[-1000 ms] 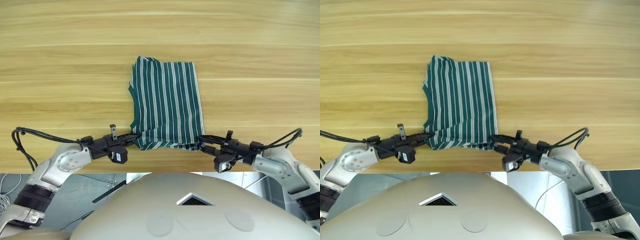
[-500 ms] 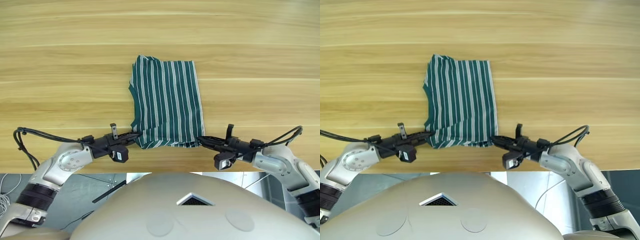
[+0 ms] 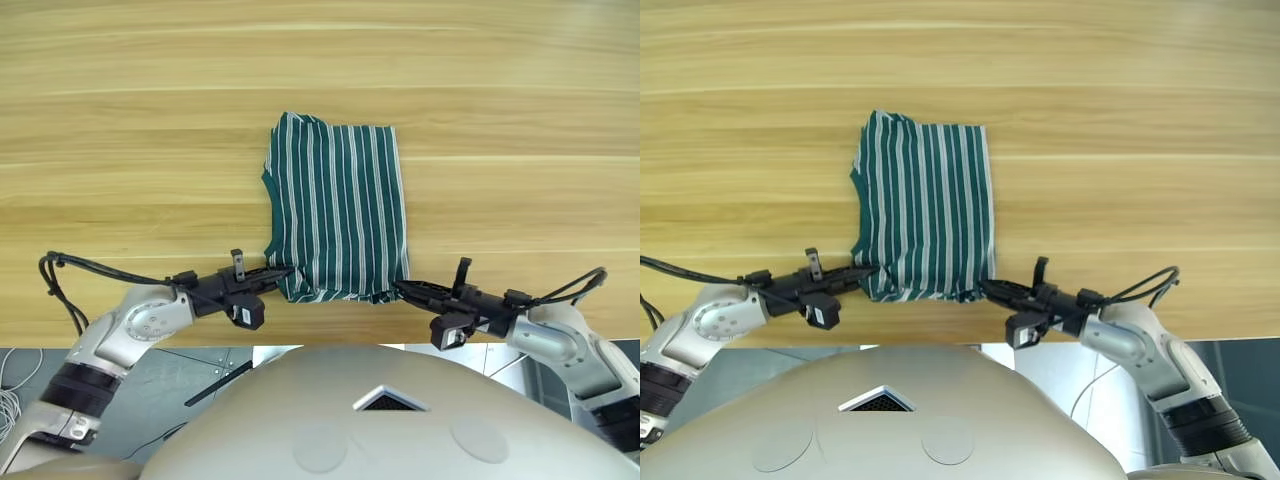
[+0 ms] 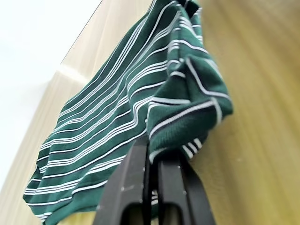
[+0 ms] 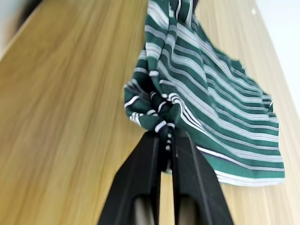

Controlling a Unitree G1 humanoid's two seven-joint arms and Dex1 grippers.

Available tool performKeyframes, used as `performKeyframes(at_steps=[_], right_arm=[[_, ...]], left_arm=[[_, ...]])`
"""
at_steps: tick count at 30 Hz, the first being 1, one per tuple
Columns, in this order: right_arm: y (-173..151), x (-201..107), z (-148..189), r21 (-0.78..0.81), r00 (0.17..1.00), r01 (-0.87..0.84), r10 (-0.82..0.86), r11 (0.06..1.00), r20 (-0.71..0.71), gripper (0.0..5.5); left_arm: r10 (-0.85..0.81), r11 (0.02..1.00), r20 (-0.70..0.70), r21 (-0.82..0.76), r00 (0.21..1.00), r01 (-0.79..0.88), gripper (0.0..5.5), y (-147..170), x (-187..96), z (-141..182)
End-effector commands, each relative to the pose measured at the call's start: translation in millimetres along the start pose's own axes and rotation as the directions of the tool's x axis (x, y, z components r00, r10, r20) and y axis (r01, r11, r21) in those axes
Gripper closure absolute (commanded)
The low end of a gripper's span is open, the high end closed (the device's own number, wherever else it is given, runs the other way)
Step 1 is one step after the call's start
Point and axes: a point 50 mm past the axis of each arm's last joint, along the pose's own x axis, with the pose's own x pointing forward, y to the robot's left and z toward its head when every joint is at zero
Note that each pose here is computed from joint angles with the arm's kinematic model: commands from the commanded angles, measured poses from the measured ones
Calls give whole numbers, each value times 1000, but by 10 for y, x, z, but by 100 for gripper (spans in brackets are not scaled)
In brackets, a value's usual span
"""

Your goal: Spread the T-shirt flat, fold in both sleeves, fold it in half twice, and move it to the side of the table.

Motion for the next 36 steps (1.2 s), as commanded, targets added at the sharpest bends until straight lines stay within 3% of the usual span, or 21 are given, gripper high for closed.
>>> performKeyframes(at_steps=[1, 4, 9, 20, 27, 33, 36], right_arm=[[-27, -78, 38, 17, 1000, 9, -9, 1000, -9, 538], [-126, -90, 65, 27, 997, 72, -72, 997, 6, 538], [-414, 27, 32, 59, 971, 233, -236, 971, 47, 538], [-1130, 336, -251, 60, 856, 516, -516, 854, -13, 538], [-1578, 611, -502, 39, 757, 651, -646, 758, -97, 538], [-1620, 860, -603, 23, 766, 639, -632, 769, -117, 538], [-1603, 942, -646, 1, 779, 618, -613, 786, -131, 472]], left_arm=[[-93, 991, -59, -103, 994, 87, 550, -276, -101, 23], [-58, 991, -25, -125, 998, 54, 550, -236, -108, 100], [226, 965, 3, -136, 974, -223, 550, 276, -3, 20], [599, 756, -154, -214, 786, -618, 550, 1092, 326, -411], [666, 663, -262, -223, 698, -715, 550, 1304, 485, -657], [629, 682, -295, -235, 719, -693, 550, 1235, 644, -744], [622, 677, -291, -267, 727, -686, 504, 1244, 675, -750]])
